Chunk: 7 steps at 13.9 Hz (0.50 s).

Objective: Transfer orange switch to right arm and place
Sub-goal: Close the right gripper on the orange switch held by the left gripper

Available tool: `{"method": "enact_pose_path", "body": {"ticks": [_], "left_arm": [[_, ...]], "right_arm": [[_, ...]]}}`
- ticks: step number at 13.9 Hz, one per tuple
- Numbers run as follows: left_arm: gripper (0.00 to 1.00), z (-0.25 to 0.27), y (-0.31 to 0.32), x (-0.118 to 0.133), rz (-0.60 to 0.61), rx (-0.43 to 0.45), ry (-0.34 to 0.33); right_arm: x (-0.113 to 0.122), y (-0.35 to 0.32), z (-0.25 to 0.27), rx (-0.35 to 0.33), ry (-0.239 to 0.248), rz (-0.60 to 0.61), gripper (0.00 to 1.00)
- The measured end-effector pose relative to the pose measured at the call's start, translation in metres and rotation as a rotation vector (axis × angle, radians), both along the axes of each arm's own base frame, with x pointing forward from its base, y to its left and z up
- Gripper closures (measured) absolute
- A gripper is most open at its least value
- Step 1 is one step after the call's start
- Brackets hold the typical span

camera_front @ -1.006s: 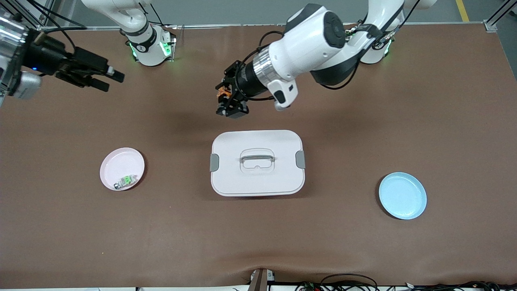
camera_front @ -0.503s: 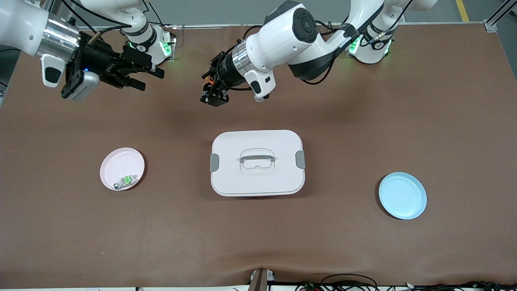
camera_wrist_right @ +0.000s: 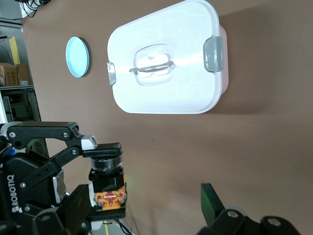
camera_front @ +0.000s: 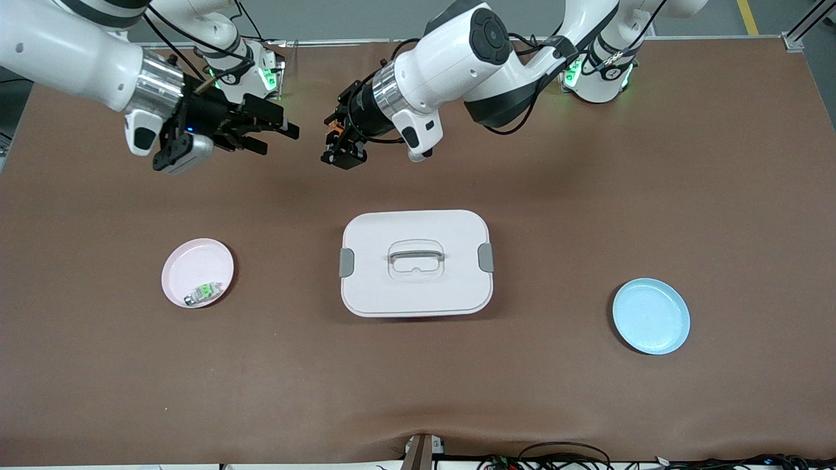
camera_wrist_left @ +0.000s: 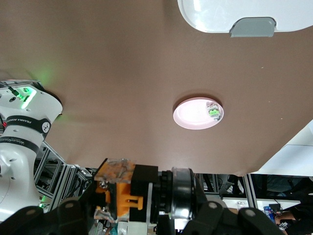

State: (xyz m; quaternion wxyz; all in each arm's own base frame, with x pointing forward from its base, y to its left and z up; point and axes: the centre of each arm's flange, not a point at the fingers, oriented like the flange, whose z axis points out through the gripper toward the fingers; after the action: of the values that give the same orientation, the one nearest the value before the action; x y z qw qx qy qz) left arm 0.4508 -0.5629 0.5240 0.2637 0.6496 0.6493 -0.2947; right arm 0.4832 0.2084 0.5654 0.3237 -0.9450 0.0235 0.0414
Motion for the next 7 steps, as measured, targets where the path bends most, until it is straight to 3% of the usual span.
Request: {"method": "enact_pose_path", "body": {"ticks": [7], "left_arm": [[0.27,0.000,0.000,0.000,-0.001,0.002,-0.003]], "right_arm": [[-0.017,0.048,-0.016,-0.004,-0.013,-0.041,0.00]]}}
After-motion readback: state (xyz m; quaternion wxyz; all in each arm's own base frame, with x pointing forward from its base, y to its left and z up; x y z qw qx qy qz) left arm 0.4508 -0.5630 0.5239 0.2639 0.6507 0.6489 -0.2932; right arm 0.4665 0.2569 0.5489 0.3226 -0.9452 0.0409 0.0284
